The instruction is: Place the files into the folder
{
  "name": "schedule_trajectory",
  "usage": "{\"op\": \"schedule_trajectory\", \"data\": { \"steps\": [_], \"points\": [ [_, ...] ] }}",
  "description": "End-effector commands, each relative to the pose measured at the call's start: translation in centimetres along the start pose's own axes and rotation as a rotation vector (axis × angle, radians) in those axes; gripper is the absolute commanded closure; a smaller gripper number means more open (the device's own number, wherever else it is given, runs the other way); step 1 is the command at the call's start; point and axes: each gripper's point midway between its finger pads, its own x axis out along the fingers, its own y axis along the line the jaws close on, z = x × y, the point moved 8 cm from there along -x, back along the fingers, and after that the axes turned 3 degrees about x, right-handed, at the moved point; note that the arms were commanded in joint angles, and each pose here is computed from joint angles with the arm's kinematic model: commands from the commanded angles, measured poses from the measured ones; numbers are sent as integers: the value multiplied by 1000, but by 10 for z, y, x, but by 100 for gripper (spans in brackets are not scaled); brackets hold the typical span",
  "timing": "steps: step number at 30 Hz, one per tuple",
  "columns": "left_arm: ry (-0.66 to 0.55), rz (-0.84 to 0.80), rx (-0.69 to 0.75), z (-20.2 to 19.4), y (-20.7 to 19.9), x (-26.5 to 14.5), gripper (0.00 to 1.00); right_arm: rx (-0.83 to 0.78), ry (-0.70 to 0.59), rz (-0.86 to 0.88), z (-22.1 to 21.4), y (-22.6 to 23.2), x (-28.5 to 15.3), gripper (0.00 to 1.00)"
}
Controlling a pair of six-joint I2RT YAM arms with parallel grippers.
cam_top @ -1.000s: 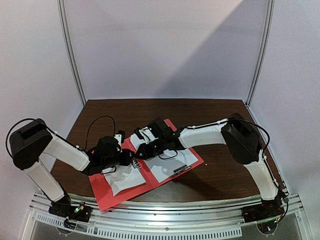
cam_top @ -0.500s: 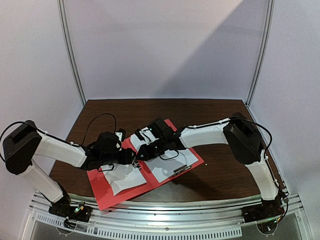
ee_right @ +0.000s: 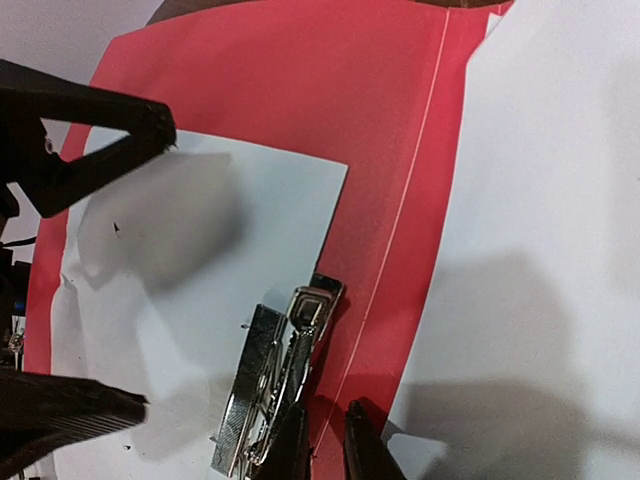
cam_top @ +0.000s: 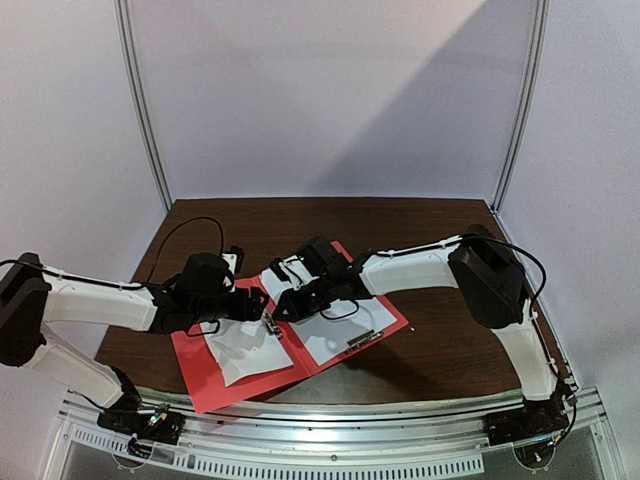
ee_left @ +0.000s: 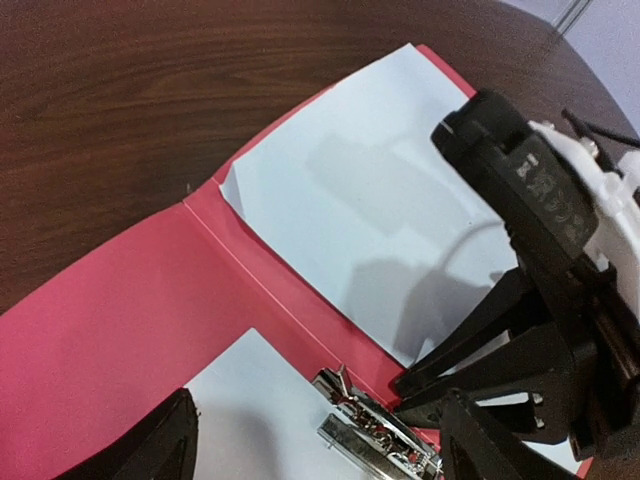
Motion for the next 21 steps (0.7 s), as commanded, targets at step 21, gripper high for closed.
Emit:
{"op": "schedule_trajectory", "data": {
  "steps": [21],
  "points": [
    [-203, 245, -145, 26, 47, -114, 0, -147, -94, -36, 28, 39, -51, 73]
  ]
}}
